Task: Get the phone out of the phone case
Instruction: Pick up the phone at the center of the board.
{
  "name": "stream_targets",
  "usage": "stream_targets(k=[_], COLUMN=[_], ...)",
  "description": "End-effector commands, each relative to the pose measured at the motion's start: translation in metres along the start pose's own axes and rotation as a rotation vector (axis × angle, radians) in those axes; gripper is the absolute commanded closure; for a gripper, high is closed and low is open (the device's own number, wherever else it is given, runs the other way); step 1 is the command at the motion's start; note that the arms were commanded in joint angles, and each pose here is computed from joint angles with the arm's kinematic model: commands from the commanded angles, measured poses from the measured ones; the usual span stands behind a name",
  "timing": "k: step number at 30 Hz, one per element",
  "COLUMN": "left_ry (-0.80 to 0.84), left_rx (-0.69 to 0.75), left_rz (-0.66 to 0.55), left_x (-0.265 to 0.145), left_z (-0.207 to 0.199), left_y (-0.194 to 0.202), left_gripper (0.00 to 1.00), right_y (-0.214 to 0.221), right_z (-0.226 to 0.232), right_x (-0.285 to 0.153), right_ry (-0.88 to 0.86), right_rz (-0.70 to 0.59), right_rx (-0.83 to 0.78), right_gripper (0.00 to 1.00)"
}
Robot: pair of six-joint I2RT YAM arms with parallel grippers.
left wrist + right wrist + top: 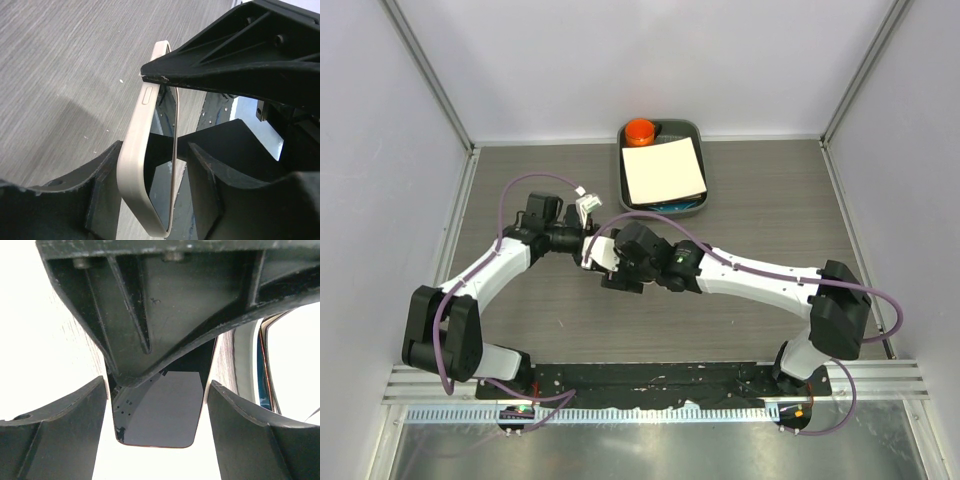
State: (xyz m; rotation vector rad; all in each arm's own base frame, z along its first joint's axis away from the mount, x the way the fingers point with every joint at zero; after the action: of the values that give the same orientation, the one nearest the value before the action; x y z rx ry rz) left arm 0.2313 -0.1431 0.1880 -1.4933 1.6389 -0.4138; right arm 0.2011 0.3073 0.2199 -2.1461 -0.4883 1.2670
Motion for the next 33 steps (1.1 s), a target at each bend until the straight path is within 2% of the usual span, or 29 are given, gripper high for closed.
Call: stream_targets(k=[1,2,3,8,12,14,17,20,21,24,28,33], left_ry=[0.017,0.020,0.019,0.023,0.022,0.023,0.040,0.043,0.050,0.061,0.056,0.048], left_rx=[0.054,0.052,0.053,0.049,0.051,0.053,0.064,0.088,0.104,0.153,0.236,0.317], left_rz=[-0.032,-0.031,-0.033,-0.031,-0.031,-0.033,-0.037,-0.046,-0.050,-0.058,-0.104,-0.178], left_x=[0.000,0.000,-0.001,0.000,0.000,-0.001,-0.002,-0.004,-0.006,-0.012,-0.020,-0.028], left_z=[-0.004,-0.003,-0.004,-0.004,-0.004,-0.005,-0.008,-0.013,-0.017,-0.024,-0.037,-0.050], left_y=[-0.012,-0.012,-0.012,-0.011,-0.011,-0.011,-0.011,-0.015,-0.018,-0.025,-0.040,-0.068], left_gripper=[0.49,0.52,0.60,0.76,1.00,1.00,1.00,1.00,1.00,1.00,1.00,0.98], right_y=[-0.033,-0.033,-0.033,-0.035,-0.036,-0.036,-0.037,-0.039,-0.040,-0.043,-0.044,-0.041], right_z=[-0.011,-0.011,-0.011,-0.015,-0.016,-0.017,-0.020,-0.025,-0.025,-0.033,-0.054,-0.088], right_x=[-0.008,-0.008,-0.008,-0.007,-0.009,-0.010,-0.015,-0.029,-0.034,-0.065,-0.107,-0.158], right_ry=[0.073,0.076,0.079,0.129,0.139,0.144,0.158,0.163,0.160,0.126,0.060,0.006], right_rz=[-0.131,-0.132,-0.134,-0.140,-0.142,-0.144,-0.147,-0.147,-0.152,-0.195,-0.274,-0.434], right_rx=[0.037,0.038,0.037,0.043,0.042,0.043,0.035,0.024,0.022,0.007,0.053,0.191], right_gripper=[0.99,0.99,0.99,0.99,0.99,0.97,0.88,0.57,0.39,0.20,0.09,0.06])
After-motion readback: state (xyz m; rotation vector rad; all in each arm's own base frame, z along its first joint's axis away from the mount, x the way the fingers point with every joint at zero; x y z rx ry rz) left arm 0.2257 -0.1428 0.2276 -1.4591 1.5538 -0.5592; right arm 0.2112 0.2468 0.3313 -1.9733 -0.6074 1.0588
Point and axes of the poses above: each gripper's point midway between its finger pads, its own x axis out along the fingers, its own z axis along the line the jaws close on, y = z × x, the point moved 9 cm from there along -x, back along the fingers, and after that the axes turned 7 degrees about x, right-handed, at the moved point
